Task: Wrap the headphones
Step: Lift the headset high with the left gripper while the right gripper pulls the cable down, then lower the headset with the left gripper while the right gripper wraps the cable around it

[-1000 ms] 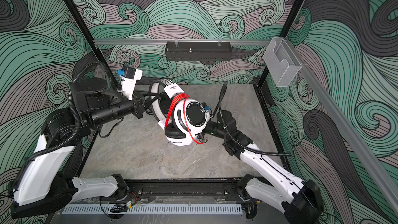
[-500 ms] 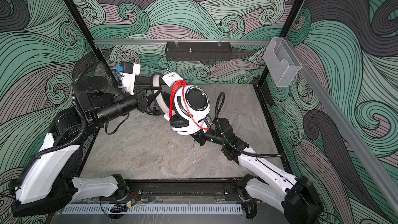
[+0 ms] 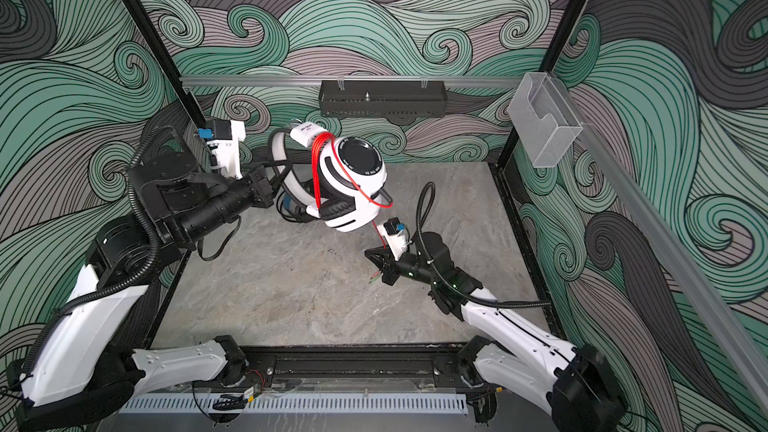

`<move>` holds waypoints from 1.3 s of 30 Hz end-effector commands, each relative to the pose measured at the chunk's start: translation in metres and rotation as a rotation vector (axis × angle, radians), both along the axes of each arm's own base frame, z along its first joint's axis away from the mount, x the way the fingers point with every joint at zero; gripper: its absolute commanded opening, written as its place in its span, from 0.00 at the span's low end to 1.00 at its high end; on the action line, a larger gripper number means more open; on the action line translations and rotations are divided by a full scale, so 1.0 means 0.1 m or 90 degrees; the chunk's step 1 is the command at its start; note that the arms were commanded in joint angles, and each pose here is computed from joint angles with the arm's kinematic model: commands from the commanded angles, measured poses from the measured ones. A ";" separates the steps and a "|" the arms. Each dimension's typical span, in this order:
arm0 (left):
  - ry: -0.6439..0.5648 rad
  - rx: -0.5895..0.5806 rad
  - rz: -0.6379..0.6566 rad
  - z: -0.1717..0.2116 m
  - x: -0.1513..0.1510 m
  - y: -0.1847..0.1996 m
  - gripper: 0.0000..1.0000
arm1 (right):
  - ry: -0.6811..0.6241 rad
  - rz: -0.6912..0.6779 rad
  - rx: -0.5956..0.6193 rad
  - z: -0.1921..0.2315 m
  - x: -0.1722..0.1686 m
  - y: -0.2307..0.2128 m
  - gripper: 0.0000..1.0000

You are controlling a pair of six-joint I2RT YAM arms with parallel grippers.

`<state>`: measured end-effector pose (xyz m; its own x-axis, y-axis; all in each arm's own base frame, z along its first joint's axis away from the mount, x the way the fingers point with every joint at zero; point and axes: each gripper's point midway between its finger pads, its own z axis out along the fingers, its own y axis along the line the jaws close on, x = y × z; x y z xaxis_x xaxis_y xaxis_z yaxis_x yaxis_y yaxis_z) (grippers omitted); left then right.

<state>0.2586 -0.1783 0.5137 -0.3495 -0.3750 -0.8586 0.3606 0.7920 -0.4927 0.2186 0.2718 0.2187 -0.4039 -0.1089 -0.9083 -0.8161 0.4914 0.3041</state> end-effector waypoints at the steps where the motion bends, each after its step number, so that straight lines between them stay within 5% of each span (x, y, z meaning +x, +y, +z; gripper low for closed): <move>1: -0.064 -0.159 0.090 0.55 0.06 0.30 0.00 | -0.009 -0.030 -0.049 -0.05 -0.06 -0.04 0.00; 11: 0.002 -0.217 0.237 0.30 0.60 0.52 0.00 | -0.056 -0.046 -0.219 -0.16 -0.29 0.02 0.00; 24: 0.057 -0.314 0.185 0.20 0.81 0.29 0.00 | -0.047 -0.053 -0.335 -0.50 -0.26 0.14 0.00; 39: 0.044 0.040 0.320 -0.56 1.16 0.52 0.00 | -0.113 0.068 -0.342 0.20 -0.63 0.54 0.00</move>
<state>0.3590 -0.1416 0.4291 -0.3576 -0.4475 -0.8197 -0.0754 0.8887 -0.4523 0.1737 0.3278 0.2400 -0.2626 -0.5121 -0.8178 -0.8381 0.5411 -0.0698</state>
